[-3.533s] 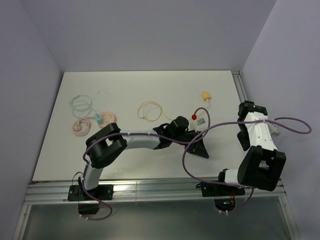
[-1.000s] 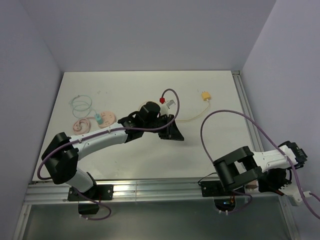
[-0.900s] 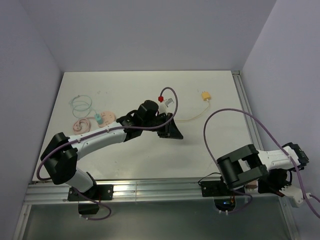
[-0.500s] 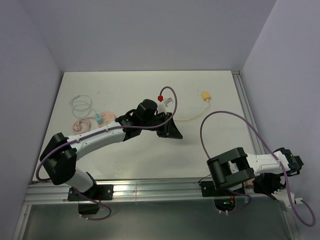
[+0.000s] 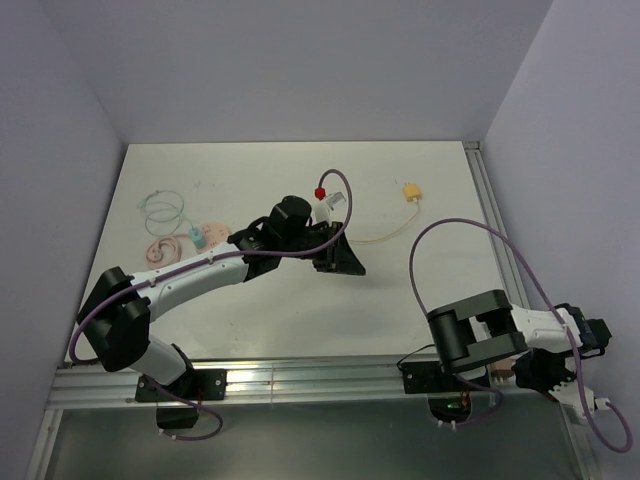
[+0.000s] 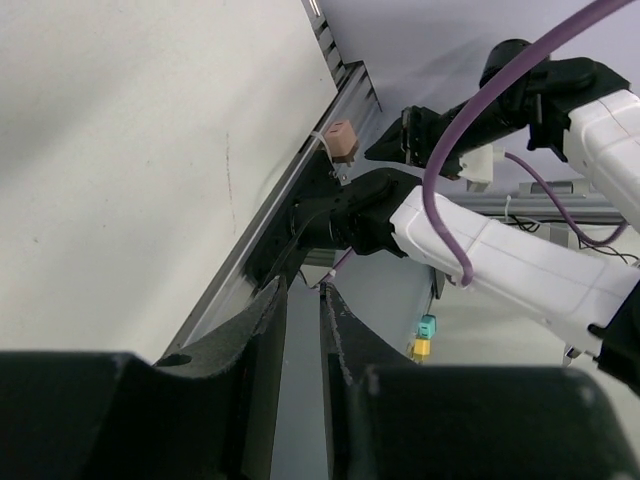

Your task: Insert the plug

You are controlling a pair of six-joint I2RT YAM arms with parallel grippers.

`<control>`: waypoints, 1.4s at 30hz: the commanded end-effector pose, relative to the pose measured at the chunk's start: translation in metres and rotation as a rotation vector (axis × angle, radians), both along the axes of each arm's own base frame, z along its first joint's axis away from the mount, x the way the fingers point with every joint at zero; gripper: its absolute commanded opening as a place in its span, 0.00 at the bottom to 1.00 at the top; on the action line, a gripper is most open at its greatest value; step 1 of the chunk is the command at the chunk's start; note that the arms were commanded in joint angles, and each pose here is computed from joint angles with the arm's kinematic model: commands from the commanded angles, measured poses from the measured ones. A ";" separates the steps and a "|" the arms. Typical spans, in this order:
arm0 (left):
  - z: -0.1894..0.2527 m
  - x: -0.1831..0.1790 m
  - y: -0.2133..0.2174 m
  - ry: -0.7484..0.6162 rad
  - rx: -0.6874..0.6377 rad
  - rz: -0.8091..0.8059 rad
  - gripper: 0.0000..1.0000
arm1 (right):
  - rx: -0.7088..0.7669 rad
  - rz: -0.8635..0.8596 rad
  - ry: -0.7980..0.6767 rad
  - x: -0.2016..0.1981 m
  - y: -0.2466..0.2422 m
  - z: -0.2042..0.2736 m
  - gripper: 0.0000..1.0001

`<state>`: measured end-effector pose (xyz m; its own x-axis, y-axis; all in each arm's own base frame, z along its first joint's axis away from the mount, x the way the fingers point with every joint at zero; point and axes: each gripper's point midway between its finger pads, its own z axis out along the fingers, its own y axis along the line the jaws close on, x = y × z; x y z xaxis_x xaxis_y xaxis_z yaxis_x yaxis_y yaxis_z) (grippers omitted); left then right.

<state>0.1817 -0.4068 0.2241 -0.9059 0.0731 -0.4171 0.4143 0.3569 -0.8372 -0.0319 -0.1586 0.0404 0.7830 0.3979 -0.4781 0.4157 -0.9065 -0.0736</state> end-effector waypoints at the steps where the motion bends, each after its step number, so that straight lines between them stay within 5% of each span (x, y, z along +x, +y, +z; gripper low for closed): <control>1: 0.019 0.004 -0.008 -0.036 -0.061 -0.018 0.25 | 0.016 0.003 0.010 -0.002 -0.007 -0.012 0.00; 11: 0.024 0.003 -0.008 -0.026 -0.082 -0.016 0.25 | -0.048 0.005 -0.057 0.012 -0.003 -0.019 0.00; 19: 0.037 0.005 0.000 -0.075 -0.084 0.014 0.25 | 0.072 0.095 -0.029 0.054 0.009 -0.029 0.00; 27: 0.035 0.008 -0.003 -0.069 -0.087 0.023 0.25 | 0.024 0.360 -0.112 0.135 0.005 -0.016 0.00; 42: 0.027 0.014 0.001 -0.075 -0.079 0.065 0.33 | -0.122 0.919 -0.121 0.202 -0.011 0.040 0.00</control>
<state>0.1913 -0.4082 0.2324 -0.9010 0.0205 -0.4334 0.4121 0.3525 -0.8402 0.1592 -0.1557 0.0568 0.3153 0.8524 -0.4172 0.9440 -0.3267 0.0461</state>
